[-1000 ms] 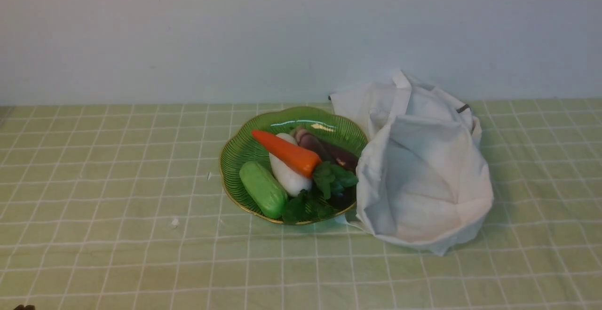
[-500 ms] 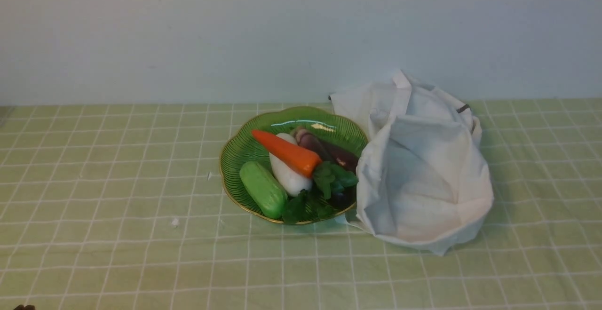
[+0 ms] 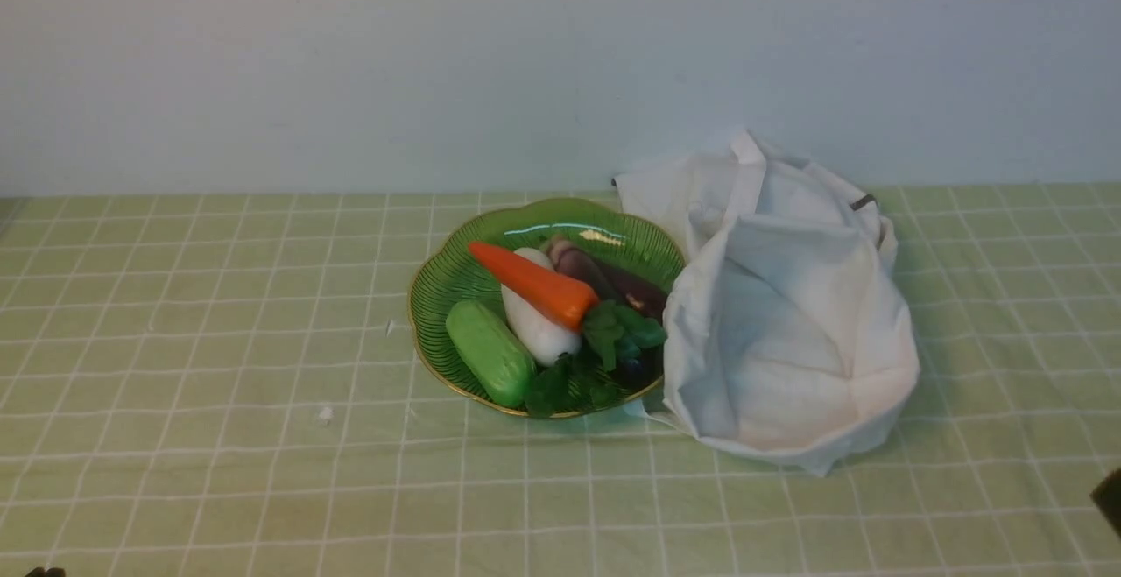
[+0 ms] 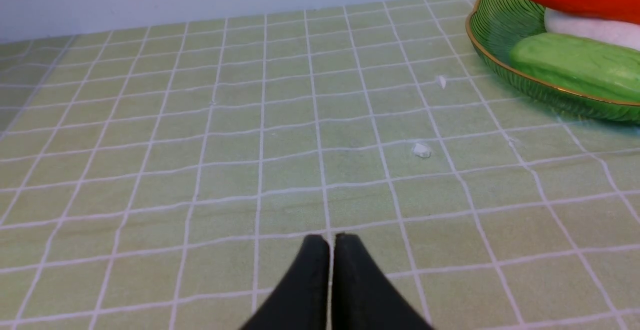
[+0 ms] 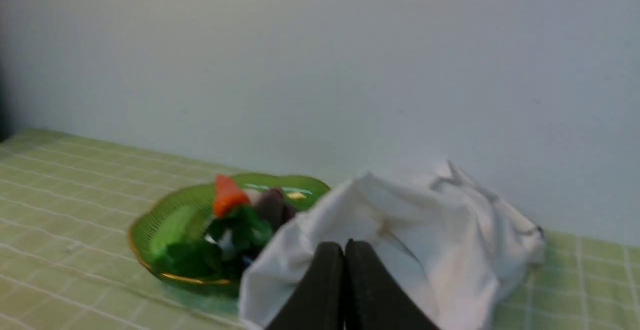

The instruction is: Take vegetables from bag on green coffee tablecloth place on plate.

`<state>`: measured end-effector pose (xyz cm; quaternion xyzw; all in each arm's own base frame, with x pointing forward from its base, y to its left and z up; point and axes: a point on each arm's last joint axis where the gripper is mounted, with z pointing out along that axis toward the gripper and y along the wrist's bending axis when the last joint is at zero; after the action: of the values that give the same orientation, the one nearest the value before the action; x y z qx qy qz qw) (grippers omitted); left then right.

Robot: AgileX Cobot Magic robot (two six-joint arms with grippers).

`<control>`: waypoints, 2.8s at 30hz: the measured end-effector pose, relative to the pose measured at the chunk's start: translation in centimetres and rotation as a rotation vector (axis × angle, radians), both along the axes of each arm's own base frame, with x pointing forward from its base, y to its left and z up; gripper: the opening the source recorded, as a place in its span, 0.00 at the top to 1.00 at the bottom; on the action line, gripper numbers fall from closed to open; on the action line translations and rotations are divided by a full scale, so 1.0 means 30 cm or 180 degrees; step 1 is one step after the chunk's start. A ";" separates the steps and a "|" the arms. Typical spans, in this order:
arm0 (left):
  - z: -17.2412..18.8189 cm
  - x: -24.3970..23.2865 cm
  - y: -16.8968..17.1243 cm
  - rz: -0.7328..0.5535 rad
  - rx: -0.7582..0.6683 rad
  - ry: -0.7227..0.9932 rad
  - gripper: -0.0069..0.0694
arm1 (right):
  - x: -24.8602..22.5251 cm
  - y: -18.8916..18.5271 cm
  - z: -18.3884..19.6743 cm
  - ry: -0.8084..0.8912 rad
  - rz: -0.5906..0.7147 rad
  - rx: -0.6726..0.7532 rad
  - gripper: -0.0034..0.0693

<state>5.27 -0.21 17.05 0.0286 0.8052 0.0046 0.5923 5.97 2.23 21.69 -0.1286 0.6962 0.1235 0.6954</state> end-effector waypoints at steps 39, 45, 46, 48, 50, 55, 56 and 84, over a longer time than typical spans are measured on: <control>0.000 0.000 0.000 0.0000 0.0000 0.0000 0.92 | -0.015 -0.073 -0.119 0.0564 -0.1089 -0.0200 0.97; 0.000 0.000 0.000 0.0000 0.0000 0.0000 0.92 | -0.015 -0.073 -0.119 0.0564 -0.1089 -0.0200 0.97; 0.000 0.000 0.000 0.0000 0.0000 0.0000 0.92 | -0.015 -0.073 -0.119 0.0564 -0.1089 -0.0200 0.97; 0.000 0.000 0.000 0.0000 0.0000 0.0000 0.92 | -0.015 -0.073 -0.119 0.0564 -0.1089 -0.0200 0.97; 0.000 0.000 0.000 0.0000 0.0000 0.0000 0.92 | -0.015 -0.073 -0.119 0.0564 -0.1089 -0.0200 0.97; 0.000 0.000 0.000 0.0000 0.0000 0.0000 0.92 | -0.015 -0.073 -0.119 0.0564 -0.1089 -0.0200 0.97; 0.000 0.000 0.000 0.0000 0.0000 0.0000 0.92 | -0.015 -0.073 -0.119 0.0564 -0.1089 -0.0200 0.97; 0.000 0.000 0.000 -0.0001 0.0000 0.0000 0.92 | -0.016 -0.073 -0.119 0.0579 -0.1089 -0.0199 0.97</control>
<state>5.27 -0.22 17.05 0.0288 0.8052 0.0045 0.5923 5.50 0.06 18.12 -0.0183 0.7713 -0.0071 0.6361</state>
